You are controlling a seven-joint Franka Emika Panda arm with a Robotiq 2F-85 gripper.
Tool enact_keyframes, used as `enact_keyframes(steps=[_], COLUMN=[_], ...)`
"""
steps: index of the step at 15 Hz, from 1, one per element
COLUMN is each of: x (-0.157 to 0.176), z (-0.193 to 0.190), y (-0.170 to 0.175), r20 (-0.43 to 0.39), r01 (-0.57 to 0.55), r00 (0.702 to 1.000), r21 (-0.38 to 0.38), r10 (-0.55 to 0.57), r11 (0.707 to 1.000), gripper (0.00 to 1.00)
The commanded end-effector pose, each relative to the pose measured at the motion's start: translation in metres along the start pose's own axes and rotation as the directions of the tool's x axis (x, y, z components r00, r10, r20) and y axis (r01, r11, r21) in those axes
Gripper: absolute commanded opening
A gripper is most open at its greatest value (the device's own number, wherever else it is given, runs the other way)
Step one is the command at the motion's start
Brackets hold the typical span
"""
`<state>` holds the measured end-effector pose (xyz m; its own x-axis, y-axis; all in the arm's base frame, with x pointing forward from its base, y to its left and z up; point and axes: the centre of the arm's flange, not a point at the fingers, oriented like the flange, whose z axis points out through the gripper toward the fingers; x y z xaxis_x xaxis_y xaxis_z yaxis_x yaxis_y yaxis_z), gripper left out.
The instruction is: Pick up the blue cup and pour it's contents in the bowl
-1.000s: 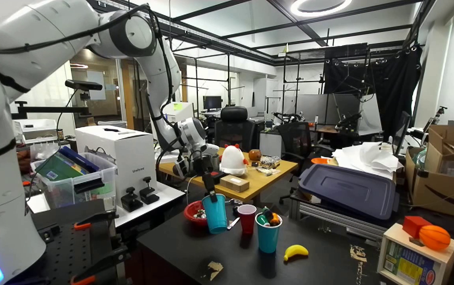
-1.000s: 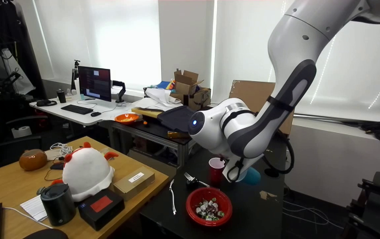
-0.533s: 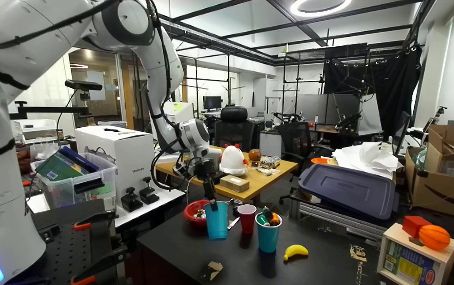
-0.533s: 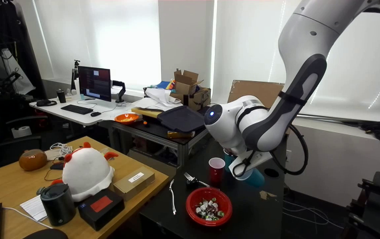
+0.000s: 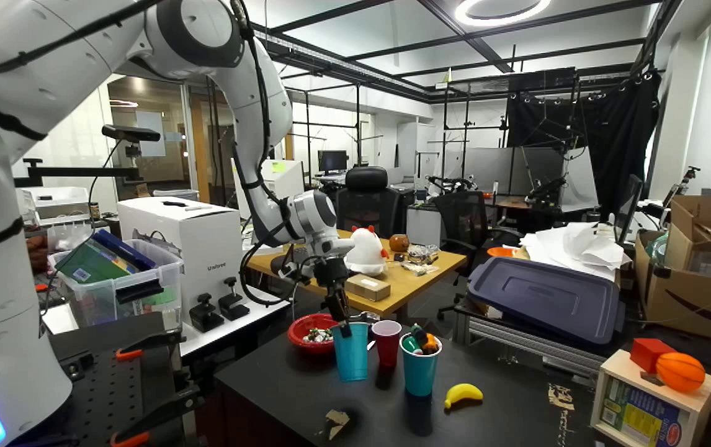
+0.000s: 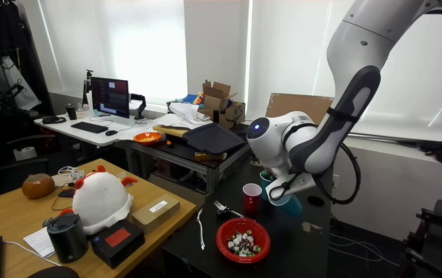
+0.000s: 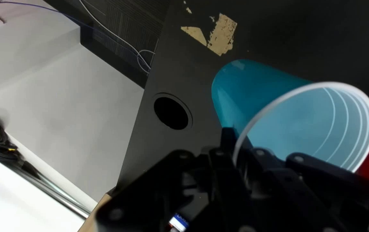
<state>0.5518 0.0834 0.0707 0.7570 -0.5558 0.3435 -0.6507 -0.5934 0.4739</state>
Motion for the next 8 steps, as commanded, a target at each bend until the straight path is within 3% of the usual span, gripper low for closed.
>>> enact_keyframes(steps=[1,8], x=[-0.005,-0.017], z=[-0.004,0.009], y=[0.012,0.024], r20=[0.015,0.068], r01=[-0.050,-0.134], r00=[0.999,0.990], r21=[0.041,0.102], r10=[0.049,0.127], r11=[0.998,0.986], gripper=[0.01,0.01])
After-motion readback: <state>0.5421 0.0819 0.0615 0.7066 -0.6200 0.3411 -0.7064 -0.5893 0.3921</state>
